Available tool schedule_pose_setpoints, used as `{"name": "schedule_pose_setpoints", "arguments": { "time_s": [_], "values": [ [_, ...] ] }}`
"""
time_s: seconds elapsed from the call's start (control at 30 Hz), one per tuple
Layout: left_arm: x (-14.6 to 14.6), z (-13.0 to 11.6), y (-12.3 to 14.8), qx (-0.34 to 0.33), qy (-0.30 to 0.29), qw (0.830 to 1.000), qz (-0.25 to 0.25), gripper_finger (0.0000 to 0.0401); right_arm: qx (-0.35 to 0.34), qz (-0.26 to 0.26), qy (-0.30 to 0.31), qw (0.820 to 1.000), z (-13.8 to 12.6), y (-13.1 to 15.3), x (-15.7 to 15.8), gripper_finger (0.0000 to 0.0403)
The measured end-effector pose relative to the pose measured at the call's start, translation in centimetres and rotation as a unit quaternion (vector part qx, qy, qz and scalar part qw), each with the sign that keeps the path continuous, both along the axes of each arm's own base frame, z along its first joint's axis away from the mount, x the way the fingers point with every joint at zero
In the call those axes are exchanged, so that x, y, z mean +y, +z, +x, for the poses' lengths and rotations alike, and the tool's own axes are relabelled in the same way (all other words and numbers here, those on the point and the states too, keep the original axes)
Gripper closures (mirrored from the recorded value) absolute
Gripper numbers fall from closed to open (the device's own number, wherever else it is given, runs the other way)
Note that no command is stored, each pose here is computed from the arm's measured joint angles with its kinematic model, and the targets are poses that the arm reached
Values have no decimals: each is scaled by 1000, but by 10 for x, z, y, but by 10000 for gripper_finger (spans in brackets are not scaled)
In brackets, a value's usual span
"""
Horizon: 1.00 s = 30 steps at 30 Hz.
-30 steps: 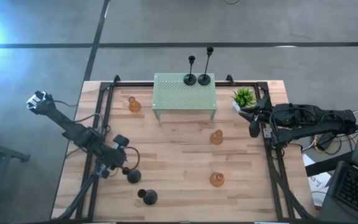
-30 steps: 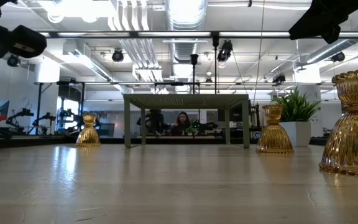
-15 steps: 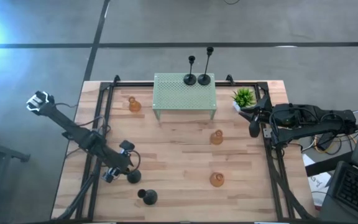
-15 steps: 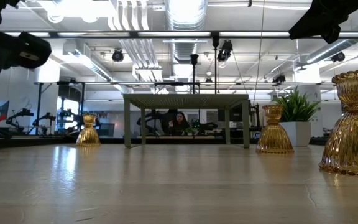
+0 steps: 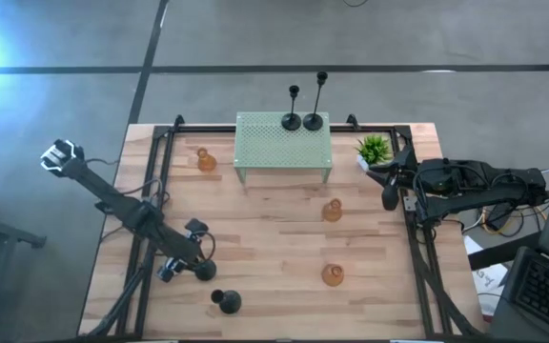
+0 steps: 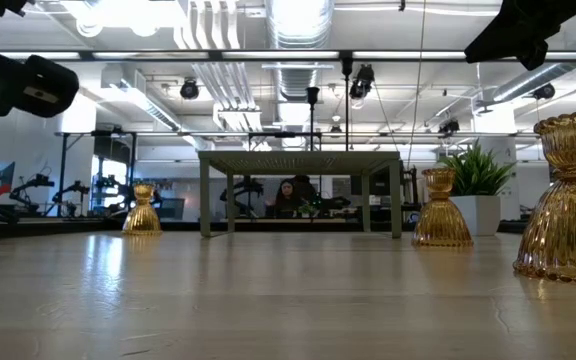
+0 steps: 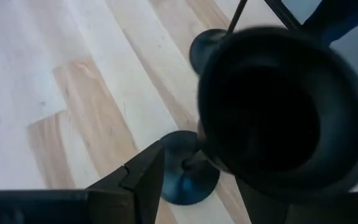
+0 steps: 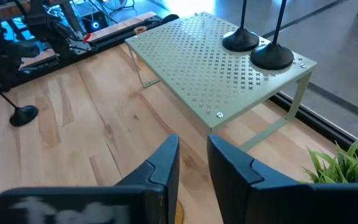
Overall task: Pick & Place candle stick holders
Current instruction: Put the top black candle holder on the shelf aligned with the other black candle holders
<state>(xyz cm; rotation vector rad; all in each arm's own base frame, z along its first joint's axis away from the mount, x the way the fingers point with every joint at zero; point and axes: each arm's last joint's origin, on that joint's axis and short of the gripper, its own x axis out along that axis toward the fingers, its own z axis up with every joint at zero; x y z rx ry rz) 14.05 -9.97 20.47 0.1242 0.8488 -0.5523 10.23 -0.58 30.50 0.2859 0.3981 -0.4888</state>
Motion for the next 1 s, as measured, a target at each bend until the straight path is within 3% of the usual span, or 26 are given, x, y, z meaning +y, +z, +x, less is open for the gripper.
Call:
{"name": "schedule_pose_setpoints", "arguments": {
  "time_s": [0.4,0.6,0.83,1.0],
  "values": [
    [-5,7,-9,-25,-4,999,-23,223,0,0,0,1000,0,0,0,307],
    [-6,10,-14,-17,5,1000,-6,275,0,0,0,1000,0,0,0,306],
    [-5,11,-15,-22,27,999,4,383,0,0,0,1000,0,0,0,321],
    [-4,11,-14,-21,52,998,-4,385,0,0,0,1000,0,0,0,331]
  ]
}}
